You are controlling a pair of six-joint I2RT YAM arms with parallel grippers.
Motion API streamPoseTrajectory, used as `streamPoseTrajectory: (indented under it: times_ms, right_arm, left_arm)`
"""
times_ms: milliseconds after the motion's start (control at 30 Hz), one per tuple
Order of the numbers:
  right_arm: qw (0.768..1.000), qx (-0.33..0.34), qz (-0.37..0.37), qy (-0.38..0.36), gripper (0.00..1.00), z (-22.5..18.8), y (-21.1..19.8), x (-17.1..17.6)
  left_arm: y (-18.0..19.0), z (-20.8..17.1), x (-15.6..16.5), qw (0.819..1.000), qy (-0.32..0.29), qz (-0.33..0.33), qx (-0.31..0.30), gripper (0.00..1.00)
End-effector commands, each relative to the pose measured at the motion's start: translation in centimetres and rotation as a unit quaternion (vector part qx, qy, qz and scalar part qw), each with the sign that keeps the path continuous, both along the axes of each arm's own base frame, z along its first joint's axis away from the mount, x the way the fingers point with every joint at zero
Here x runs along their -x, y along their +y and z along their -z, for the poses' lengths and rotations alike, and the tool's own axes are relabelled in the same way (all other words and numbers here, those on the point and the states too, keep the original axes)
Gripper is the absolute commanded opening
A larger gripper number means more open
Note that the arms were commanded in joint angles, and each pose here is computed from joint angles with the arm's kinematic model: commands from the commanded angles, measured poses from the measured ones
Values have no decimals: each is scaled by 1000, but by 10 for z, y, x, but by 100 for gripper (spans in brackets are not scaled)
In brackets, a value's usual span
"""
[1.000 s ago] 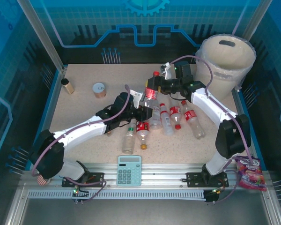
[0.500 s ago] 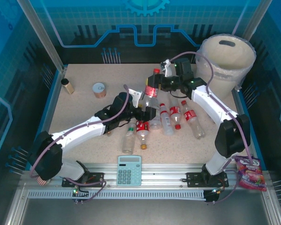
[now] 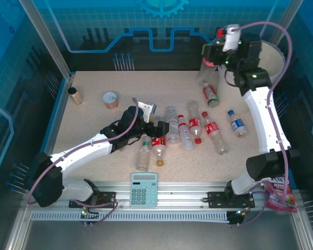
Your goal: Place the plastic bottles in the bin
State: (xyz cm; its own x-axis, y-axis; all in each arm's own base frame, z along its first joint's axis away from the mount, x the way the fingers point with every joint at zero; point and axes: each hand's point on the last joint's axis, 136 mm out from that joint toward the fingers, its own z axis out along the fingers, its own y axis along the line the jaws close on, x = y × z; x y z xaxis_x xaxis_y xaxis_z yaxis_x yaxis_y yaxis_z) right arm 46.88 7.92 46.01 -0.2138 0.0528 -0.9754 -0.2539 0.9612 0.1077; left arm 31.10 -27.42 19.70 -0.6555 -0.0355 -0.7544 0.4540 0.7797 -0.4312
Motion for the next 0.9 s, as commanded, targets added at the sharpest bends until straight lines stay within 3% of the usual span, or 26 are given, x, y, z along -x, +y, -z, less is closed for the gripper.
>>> streamPoseTrajectory:
  times_ms: [0,167,333,533,867]
  right_arm:
    - [990,47,99,-89,52,-51,-60,2]
    - [972,60,173,-145,50,-77,-111,8]
    - [961,66,213,-161,49,-77,-142,9]
    - [948,119,251,-155,49,-45,-161,-3]
    - [952,146,258,-77,49,25,-178,-36]
  left_arm:
    - [2,-4,1,1000,1,-8,3,99]
    - [3,-4,2,1000,3,-9,3,99]
    - [3,-3,2,1000,6,-12,4,99]
    - [1,0,0,1000,12,-11,3,99]
    - [3,6,-2,1000,22,-19,-7,99]
